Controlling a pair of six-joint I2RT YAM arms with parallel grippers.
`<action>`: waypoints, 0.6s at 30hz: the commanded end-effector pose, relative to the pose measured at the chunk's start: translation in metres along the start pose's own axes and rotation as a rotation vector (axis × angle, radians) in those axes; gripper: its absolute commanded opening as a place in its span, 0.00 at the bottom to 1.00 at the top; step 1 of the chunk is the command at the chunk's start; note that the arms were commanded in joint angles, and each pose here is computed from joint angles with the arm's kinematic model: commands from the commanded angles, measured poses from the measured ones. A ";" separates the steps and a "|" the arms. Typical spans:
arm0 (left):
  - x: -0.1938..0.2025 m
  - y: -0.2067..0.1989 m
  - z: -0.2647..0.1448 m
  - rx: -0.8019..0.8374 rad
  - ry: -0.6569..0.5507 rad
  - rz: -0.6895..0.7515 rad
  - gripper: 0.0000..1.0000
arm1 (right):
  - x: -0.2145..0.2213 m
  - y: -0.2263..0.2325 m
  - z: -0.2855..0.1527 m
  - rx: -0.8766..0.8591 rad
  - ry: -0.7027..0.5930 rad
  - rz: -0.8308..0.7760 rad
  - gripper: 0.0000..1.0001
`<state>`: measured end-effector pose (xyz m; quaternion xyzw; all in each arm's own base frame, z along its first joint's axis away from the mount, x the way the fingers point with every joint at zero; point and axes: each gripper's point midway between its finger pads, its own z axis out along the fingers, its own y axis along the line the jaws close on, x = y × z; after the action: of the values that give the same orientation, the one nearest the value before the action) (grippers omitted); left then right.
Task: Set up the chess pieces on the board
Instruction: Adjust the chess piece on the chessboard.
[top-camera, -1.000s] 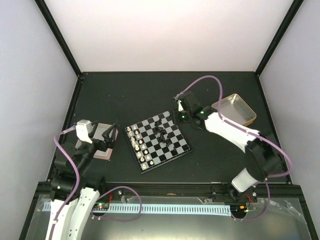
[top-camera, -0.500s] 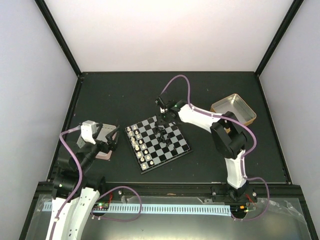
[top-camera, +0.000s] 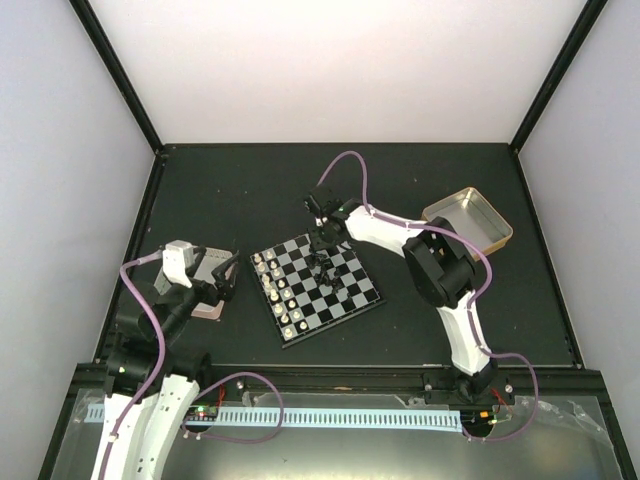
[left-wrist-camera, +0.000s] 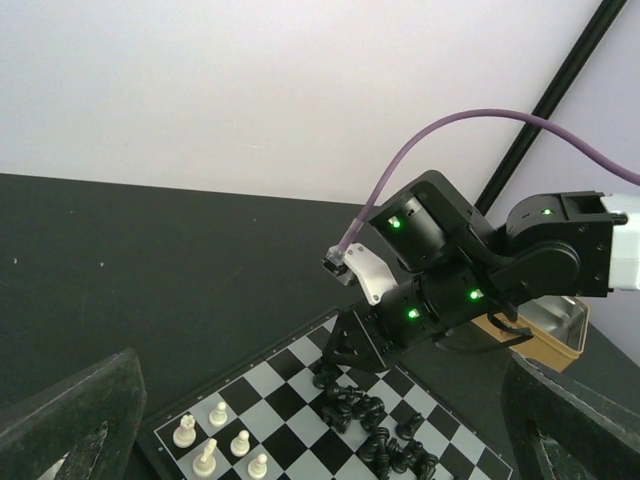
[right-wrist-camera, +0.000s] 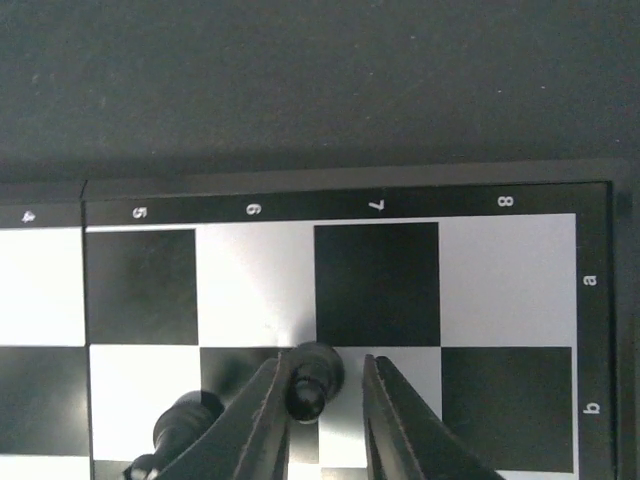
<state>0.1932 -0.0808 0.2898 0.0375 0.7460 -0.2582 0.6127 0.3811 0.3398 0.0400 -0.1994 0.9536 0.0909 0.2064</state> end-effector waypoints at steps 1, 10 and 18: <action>0.002 0.001 0.003 0.000 0.013 -0.006 0.99 | -0.008 -0.005 0.004 0.056 -0.017 -0.017 0.18; 0.004 0.002 0.006 -0.006 0.029 -0.009 0.99 | -0.010 -0.010 0.017 0.092 -0.022 -0.011 0.11; 0.005 0.003 0.006 -0.009 0.032 -0.009 0.99 | -0.012 -0.012 0.023 0.112 -0.016 0.003 0.11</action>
<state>0.1968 -0.0814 0.2857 0.0357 0.7529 -0.2571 0.6048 0.4051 0.3435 0.0384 -0.1913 0.9513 0.0616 0.2338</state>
